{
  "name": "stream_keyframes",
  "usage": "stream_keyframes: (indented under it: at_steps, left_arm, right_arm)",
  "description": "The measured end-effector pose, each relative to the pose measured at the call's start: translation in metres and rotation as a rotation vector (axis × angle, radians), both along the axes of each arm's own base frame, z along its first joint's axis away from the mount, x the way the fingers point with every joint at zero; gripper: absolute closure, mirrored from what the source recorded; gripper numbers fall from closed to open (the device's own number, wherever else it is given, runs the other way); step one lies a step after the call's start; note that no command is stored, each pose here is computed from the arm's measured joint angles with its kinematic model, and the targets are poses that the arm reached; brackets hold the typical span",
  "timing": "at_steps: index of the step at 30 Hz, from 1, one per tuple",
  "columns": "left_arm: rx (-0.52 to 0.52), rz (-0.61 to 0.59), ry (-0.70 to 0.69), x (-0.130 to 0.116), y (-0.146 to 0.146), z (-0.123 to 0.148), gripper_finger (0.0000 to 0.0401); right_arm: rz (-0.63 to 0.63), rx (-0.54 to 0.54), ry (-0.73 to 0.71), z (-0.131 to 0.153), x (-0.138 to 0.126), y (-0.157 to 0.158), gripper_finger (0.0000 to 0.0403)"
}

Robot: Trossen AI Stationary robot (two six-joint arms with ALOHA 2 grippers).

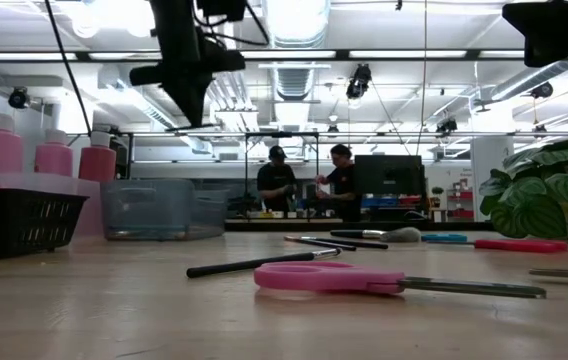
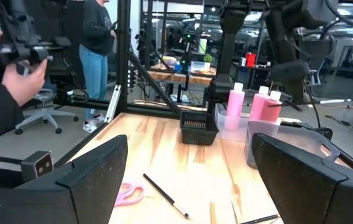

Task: Pick & Place Paint Supplies
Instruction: Put the black brush into the black bin

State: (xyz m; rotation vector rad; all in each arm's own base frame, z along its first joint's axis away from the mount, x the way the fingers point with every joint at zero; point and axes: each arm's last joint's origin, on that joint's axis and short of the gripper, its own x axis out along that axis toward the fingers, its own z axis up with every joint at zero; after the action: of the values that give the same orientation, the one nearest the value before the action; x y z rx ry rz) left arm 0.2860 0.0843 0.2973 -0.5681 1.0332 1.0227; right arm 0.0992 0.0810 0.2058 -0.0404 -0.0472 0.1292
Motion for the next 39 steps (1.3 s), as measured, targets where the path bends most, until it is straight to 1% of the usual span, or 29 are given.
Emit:
stream_keyframes:
  at_steps: [3,7,10,13,16,19,21,28,34,36,39]
  left_arm:
    - [-0.026,0.016,0.036,-0.004,0.005,-0.013,0.0394]
    - [-0.061,0.074,0.071,-0.012,0.012,-0.031,0.0394]
    - [-0.072,0.100,0.071,-0.016,0.018,-0.044,0.0394]
    - [-0.117,0.099,0.056,-0.019,0.025,-0.058,0.0394]
    - [-0.138,0.074,0.044,-0.022,0.031,-0.071,0.0394]
    - [-0.170,0.045,0.031,-0.025,0.036,-0.081,0.0394]
    - [-0.198,0.050,0.029,-0.028,0.037,-0.087,0.0394]
    - [-0.216,0.105,0.040,-0.034,0.038,-0.096,0.0394]
    - [-0.211,0.099,0.048,-0.035,0.037,-0.098,0.0390]
    - [-0.214,0.088,0.047,-0.035,0.038,-0.098,0.0380]
    - [-0.220,0.079,0.042,-0.034,0.038,-0.097,0.0353]
  right_arm:
    - [0.000,0.000,0.000,0.000,0.000,0.000,0.0062]
    - [0.000,0.000,0.000,0.000,0.000,0.000,0.0062]
    - [0.000,0.002,0.000,0.000,0.000,0.000,0.0062]
    - [0.000,0.000,0.000,0.000,0.000,0.000,0.0062]
    - [0.000,0.000,0.000,0.000,0.000,0.000,0.0062]
    - [0.000,0.002,0.000,0.000,0.000,0.000,0.0062]
    - [0.000,-0.001,0.000,0.000,0.000,0.000,0.0062]
    - [0.000,0.001,0.000,0.000,0.000,0.000,0.0062]
    - [0.000,-0.001,0.000,0.000,0.000,0.000,0.0062]
    - [0.000,0.001,0.000,0.000,0.000,0.000,0.0062]
    - [0.000,-0.001,0.000,0.000,0.000,0.000,0.0062]
